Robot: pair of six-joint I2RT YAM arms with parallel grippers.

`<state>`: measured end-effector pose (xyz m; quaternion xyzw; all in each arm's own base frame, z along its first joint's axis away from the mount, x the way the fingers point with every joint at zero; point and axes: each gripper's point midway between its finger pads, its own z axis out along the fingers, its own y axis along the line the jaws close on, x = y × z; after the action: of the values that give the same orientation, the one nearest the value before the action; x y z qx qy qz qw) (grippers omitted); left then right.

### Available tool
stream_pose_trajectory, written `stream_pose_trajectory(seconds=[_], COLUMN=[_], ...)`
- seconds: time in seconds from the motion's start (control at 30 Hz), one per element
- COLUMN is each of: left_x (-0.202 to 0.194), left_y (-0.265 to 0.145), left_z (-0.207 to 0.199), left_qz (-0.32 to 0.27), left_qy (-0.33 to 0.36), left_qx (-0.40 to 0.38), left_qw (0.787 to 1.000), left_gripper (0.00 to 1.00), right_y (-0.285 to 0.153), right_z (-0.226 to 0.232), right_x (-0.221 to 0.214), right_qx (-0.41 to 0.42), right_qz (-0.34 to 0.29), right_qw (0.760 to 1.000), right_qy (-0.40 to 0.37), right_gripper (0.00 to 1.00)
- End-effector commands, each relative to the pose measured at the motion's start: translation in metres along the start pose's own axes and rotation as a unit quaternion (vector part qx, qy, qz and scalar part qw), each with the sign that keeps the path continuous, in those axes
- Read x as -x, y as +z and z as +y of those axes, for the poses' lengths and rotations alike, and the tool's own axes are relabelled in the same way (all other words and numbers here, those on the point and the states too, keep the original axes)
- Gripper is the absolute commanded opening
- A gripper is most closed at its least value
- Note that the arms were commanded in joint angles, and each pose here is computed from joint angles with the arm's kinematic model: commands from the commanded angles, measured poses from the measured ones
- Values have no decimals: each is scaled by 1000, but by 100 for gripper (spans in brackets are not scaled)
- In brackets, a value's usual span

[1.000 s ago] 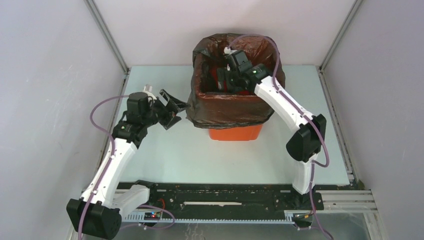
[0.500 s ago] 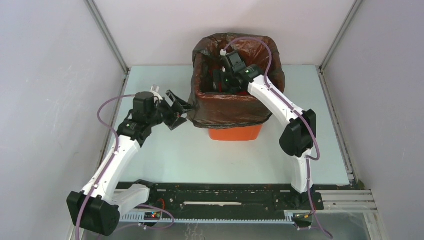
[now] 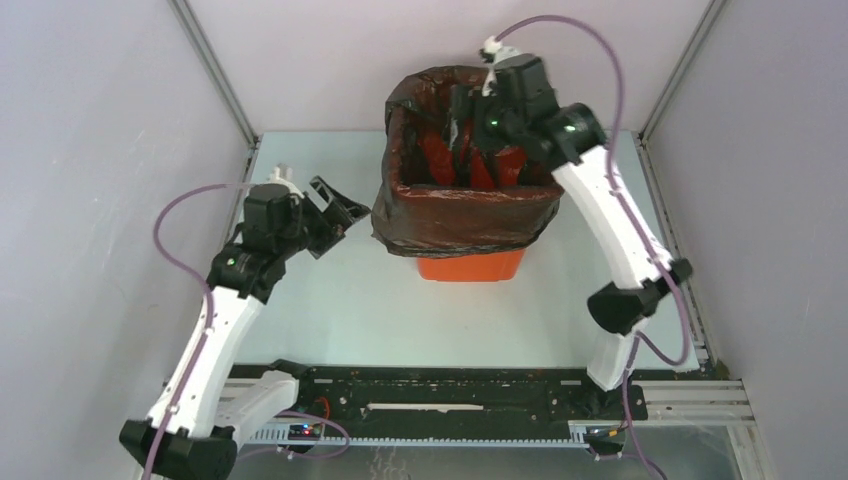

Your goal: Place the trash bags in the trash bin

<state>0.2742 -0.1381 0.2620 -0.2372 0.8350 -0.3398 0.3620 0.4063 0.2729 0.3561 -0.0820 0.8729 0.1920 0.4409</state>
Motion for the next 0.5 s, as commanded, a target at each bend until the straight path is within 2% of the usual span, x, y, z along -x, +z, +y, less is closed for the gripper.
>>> stream_pose_trajectory(seconds=[0.0,0.2,0.33,0.47], left_x=[45,80,112,136], left_y=[-55,-134,-201,-263], left_z=[-31,-82,-98,-110], left_qz=[-112,-211,-306,-391], left_qy=[47,105,175,221], left_qx=[-21,-86,-66,-49], left_qw=[992,968,933,892], left_gripper=[92,94,99,100], right_y=[-107,-213,-275,-330], right_z=[5,-9,-33,-62], right_x=[49,50,36,24], right_qx=[36,43,19,-27], right_qz=[-101,-188,-243,-279], right_qw=[994,981,969,960], right_qy=[1,-15,-33,-17], right_gripper=[97,100,100,100])
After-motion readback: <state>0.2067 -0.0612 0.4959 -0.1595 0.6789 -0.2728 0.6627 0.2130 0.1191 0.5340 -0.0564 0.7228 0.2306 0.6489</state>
